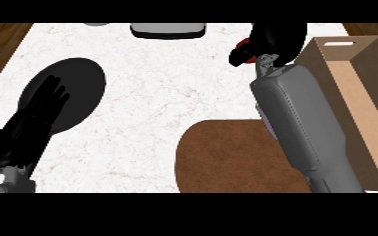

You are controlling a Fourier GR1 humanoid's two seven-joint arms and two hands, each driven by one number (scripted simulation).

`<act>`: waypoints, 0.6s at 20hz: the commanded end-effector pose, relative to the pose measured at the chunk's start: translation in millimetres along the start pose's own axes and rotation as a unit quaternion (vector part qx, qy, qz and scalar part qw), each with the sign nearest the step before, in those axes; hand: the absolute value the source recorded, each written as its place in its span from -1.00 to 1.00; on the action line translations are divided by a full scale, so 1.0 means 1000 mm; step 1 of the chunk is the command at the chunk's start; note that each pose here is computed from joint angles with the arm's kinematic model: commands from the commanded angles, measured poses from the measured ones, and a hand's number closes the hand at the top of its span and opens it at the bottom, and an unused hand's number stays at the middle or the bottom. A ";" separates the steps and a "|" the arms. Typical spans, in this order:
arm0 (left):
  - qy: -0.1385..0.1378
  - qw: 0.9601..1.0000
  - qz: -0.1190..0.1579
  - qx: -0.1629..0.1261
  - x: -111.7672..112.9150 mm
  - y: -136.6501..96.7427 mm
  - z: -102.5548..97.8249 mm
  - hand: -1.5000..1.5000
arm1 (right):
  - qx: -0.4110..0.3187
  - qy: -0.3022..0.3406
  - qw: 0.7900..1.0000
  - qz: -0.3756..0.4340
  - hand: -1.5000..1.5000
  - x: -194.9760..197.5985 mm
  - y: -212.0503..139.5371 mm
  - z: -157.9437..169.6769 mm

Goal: Pick the bell pepper from the cutting board and place it in the cardboard box

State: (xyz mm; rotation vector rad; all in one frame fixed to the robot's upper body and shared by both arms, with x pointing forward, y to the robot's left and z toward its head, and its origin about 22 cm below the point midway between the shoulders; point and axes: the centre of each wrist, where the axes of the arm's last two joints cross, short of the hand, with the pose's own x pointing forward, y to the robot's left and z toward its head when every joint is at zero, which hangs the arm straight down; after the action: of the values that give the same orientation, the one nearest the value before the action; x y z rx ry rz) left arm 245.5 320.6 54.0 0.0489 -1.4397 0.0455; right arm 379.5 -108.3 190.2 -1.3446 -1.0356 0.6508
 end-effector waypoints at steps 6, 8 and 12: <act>-0.002 1.000 -0.001 0.004 -0.012 -0.002 0.013 0.00 | -0.128 0.110 0.985 -0.023 1.00 -0.001 -0.079 -0.008; -0.002 1.000 0.001 0.005 0.001 0.000 -0.003 0.00 | -0.147 0.130 0.981 -0.002 1.00 -0.009 -0.081 -0.014; -0.008 1.000 -0.002 0.007 0.000 0.002 -0.004 0.00 | -0.140 0.150 0.979 -0.008 1.00 -0.048 -0.084 -0.025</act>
State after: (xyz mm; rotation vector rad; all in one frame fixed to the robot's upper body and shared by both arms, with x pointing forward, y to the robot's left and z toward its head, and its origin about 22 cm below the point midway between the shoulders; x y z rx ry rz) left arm 246.8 320.0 48.3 0.0639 -1.4384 0.0493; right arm 373.5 -154.8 260.6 -1.5941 -1.0451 0.3662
